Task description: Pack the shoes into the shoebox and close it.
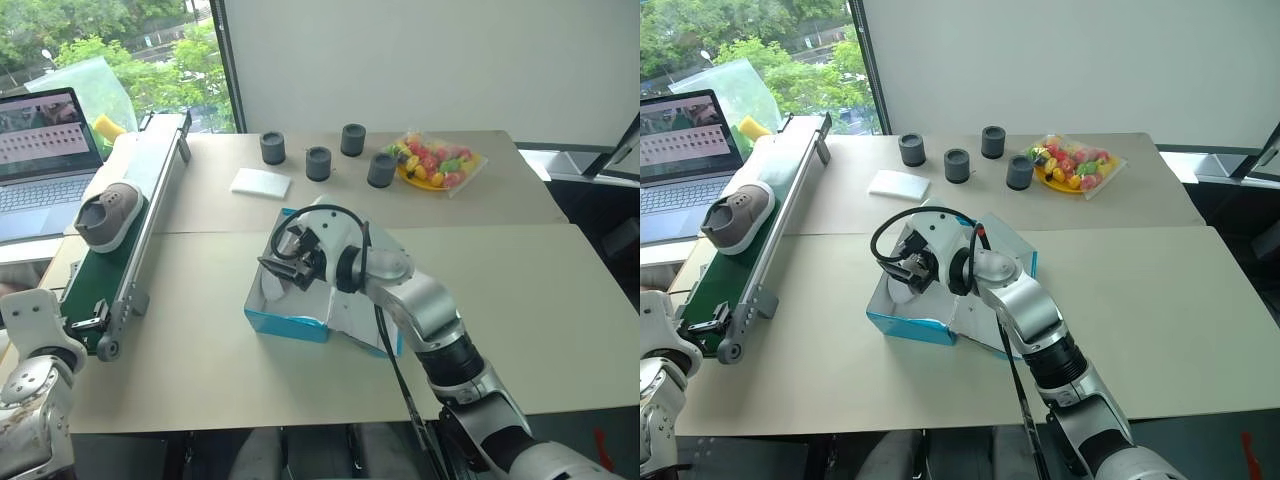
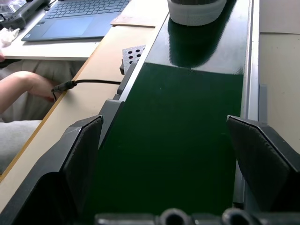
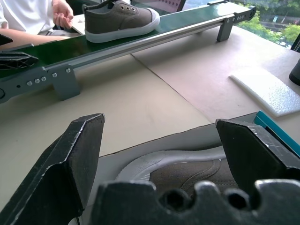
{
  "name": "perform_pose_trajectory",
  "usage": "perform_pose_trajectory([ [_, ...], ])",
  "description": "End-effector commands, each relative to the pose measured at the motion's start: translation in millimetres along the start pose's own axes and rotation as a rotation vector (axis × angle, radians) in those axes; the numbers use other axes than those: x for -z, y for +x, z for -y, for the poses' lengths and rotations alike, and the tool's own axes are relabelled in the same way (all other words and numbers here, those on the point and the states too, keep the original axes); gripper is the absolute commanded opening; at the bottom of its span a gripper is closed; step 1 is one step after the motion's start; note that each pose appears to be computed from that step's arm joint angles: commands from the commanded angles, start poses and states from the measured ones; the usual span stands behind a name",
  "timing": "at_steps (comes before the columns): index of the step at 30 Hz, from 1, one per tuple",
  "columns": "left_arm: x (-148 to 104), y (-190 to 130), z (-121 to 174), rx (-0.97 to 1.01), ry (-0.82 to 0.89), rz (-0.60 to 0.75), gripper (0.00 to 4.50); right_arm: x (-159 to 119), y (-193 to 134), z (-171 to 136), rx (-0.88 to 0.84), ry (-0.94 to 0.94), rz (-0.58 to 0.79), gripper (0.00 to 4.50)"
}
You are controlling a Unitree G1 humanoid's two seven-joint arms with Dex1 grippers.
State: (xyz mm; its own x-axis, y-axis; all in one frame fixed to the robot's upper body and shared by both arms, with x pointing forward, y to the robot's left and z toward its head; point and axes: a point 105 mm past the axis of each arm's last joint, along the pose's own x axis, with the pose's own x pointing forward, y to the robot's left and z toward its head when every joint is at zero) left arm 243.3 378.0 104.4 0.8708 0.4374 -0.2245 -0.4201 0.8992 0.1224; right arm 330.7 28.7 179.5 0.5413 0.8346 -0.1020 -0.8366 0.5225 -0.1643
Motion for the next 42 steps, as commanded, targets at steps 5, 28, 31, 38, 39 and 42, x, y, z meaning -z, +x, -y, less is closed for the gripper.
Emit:
perform_pose_trajectory([
  [5, -13, -1, -7, -0.011, 0.018, 0.051, 4.50, -18, -4, 1, 0.016, -0.007, 0.059, 4.44],
  [28, -25, 7, 12, 0.072, -0.149, 0.078, 2.76, -32, -9, 6, 0.044, -0.001, 0.088, 4.50],
  [31, -44, 5, 18, 0.065, -0.146, 0.148, 2.76, -33, -8, 8, 0.050, 0.006, 0.092, 4.50],
  [38, -103, -16, 85, 0.172, -0.053, 0.401, 2.76, -29, -3, 18, 0.091, 0.166, 0.077, 4.50],
  [39, -108, -20, 105, 0.227, -0.066, 0.417, 2.76, -23, -1, 25, 0.122, 0.249, 0.051, 4.50],
  [42, -116, -39, 173, 0.455, -0.110, 0.435, 2.76, -10, 6, 46, 0.202, 0.743, 0.039, 4.50],
])
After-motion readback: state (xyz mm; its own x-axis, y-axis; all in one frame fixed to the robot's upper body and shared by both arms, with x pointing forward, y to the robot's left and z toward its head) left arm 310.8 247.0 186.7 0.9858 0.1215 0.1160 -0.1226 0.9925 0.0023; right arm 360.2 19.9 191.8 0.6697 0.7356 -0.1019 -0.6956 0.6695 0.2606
